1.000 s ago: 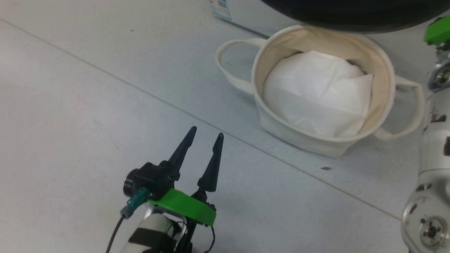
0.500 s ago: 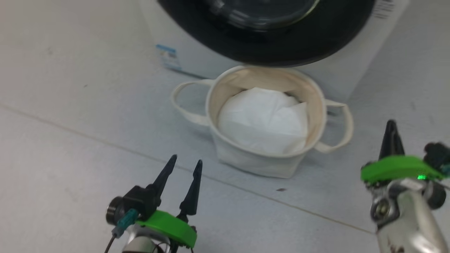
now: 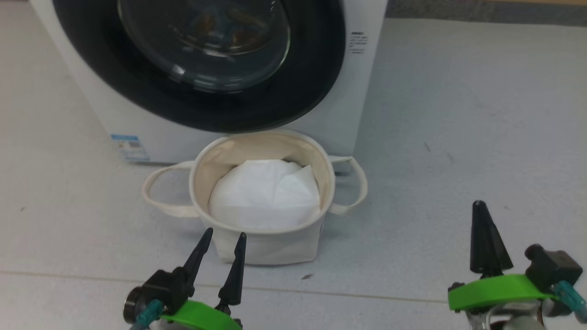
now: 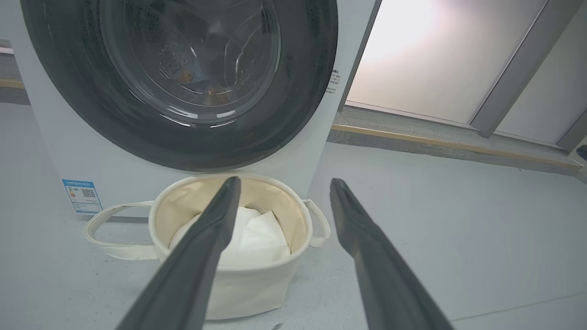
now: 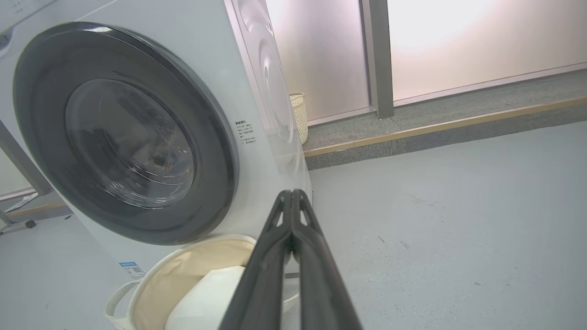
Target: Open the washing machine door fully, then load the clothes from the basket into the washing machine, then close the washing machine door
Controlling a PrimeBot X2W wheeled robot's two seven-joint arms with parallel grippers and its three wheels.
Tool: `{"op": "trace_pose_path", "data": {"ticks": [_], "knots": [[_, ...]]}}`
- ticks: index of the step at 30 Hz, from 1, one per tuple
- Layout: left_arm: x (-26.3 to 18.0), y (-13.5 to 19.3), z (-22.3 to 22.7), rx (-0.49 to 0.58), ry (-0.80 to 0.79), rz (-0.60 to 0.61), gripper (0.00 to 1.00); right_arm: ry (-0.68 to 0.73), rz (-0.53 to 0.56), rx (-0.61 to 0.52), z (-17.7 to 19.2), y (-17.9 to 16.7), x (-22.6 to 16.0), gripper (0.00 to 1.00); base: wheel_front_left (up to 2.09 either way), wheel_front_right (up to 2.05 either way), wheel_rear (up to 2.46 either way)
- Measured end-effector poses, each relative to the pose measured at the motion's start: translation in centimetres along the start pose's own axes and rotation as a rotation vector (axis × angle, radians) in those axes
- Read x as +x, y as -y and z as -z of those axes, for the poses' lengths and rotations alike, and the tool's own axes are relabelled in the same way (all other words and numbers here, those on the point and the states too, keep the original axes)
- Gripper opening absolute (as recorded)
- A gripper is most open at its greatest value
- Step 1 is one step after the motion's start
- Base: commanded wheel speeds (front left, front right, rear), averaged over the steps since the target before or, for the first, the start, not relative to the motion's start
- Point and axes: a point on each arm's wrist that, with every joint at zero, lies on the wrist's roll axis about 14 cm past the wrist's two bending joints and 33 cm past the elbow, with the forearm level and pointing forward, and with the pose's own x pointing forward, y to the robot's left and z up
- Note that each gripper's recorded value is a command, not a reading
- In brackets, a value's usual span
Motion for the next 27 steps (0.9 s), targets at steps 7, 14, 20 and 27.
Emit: {"op": "trace_pose_path", "data": {"ticks": [7, 14, 20, 27], "knots": [[0.1, 2.2, -0.4, -0.007, 0.014, 0.06, 1.0, 0.06, -0.036, -0.033, -2.2, -1.4, -2.5, 1.0, 0.0, 0.0, 0.0], [-0.6, 1.8, -0.6, 0.004, 0.018, 0.047, 1.0, 0.07, -0.099, -0.063, -2.5, -3.4, -2.0, 1.0, 0.0, 0.0, 0.0], [-1.0, 1.7, -2.5, 0.033, 0.077, 0.043, 1.0, 0.046, -0.129, -0.06, -1.7, -4.4, -2.2, 1.0, 0.0, 0.0, 0.0], [-1.4, 1.7, -3.4, 0.036, 0.11, 0.035, 1.0, 0.026, -0.112, -0.054, -1.0, -3.8, -2.3, 1.0, 0.0, 0.0, 0.0]]}}
